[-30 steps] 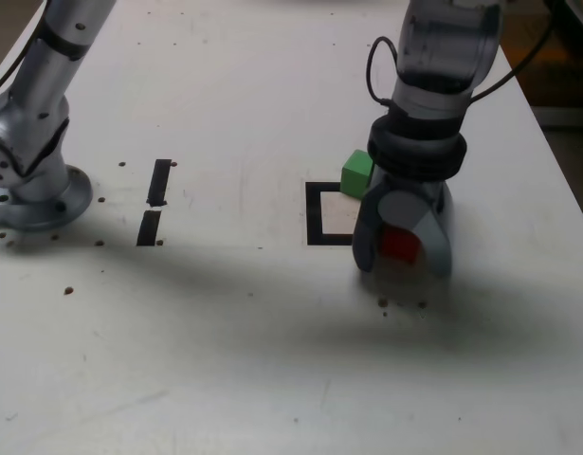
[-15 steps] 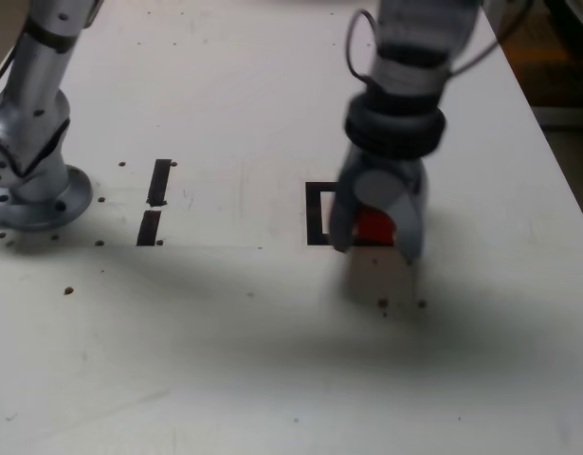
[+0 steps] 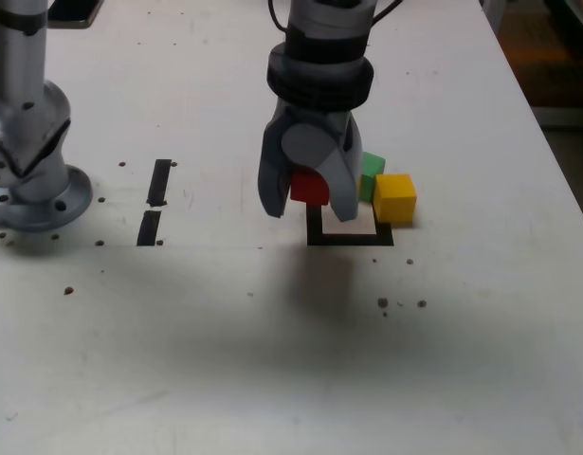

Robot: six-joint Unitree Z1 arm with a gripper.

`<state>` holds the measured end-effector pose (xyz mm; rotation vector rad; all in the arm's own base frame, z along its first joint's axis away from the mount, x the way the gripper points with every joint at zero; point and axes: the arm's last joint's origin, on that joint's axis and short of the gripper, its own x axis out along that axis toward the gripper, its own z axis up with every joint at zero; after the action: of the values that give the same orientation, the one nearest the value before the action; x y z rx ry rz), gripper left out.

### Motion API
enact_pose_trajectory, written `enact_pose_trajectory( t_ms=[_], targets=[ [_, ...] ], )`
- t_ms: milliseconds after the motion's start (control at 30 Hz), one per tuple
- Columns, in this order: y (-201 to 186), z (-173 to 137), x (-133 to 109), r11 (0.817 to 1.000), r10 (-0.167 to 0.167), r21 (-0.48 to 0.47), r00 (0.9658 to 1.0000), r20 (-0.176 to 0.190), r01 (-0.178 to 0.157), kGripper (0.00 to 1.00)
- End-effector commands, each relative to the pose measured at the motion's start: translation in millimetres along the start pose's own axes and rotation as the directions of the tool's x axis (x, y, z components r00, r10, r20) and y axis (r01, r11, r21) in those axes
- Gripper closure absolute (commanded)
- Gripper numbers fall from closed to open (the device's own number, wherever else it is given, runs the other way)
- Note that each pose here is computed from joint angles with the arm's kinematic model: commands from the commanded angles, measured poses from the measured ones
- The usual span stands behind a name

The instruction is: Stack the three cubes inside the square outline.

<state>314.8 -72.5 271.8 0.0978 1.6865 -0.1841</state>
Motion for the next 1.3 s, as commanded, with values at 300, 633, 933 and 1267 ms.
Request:
enact_pose_trajectory(
  t_ms=[300,633,933,1267],
  targets=[
    [19,17,26,0.999,-0.050,-0.014,0.9988,0.001,0.050,1.00],
    [45,24,48,0.997,-0.074,-0.038,0.9966,-0.035,0.073,1.00],
    [64,43,51,0.996,-0.080,-0.032,0.9968,-0.008,0.079,1.00],
    [71,68,46,0.997,-0.069,0.025,0.9956,0.063,0.067,1.00]
  ],
)
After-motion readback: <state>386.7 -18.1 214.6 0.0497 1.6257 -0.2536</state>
